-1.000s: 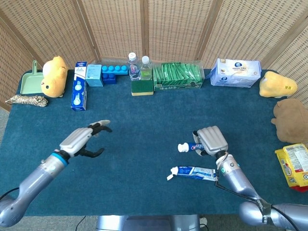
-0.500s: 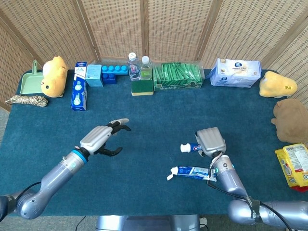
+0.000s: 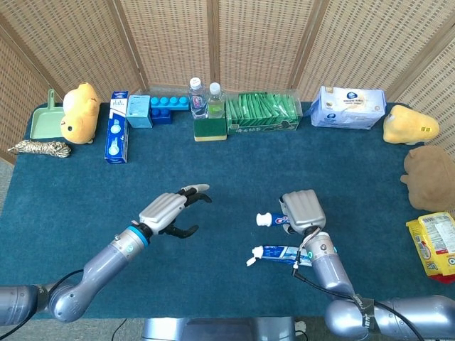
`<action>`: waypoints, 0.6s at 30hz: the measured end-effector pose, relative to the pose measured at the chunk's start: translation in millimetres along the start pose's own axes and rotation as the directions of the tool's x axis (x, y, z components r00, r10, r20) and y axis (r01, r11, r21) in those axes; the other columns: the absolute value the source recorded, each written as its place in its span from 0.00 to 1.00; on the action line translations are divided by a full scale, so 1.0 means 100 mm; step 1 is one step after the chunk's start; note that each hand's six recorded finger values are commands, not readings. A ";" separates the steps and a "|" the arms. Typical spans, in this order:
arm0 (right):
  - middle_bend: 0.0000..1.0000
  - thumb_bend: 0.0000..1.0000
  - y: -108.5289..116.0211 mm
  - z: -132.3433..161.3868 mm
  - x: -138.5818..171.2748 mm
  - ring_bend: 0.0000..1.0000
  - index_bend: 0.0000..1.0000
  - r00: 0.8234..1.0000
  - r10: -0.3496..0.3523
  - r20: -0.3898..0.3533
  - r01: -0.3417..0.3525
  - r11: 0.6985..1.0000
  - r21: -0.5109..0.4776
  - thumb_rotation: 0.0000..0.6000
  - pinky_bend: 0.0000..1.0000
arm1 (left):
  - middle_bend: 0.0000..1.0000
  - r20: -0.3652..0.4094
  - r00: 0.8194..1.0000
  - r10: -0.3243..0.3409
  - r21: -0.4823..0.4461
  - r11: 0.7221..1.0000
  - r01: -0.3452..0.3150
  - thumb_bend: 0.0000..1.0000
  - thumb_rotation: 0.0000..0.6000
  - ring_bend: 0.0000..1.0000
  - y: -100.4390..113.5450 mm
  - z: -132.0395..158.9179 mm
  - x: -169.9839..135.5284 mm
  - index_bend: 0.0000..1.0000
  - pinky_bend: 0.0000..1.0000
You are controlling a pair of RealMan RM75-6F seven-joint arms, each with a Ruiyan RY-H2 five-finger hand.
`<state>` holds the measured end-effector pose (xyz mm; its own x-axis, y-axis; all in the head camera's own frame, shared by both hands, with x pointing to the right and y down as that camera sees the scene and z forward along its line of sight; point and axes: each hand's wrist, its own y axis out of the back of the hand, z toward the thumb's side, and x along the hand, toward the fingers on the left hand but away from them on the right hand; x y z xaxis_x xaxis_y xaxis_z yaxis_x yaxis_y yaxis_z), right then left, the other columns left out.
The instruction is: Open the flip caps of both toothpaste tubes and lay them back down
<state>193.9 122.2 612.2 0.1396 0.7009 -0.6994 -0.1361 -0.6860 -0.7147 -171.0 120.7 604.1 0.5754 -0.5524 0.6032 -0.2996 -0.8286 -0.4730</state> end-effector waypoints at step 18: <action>0.78 0.51 0.02 0.16 0.03 0.70 0.91 1.000 -0.005 -0.031 0.003 0.998 -0.061 1.00 0.76 | 0.07 0.045 0.997 -0.061 0.008 0.998 0.061 0.40 1.00 0.05 -0.23 0.23 0.15 0.21 0.31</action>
<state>178.5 126.2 608.2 0.1704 0.6979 -0.6956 -0.0760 -0.6946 -0.7154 -137.4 133.3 609.3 0.6263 -0.4961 0.6013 -0.2580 -0.8598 -0.4407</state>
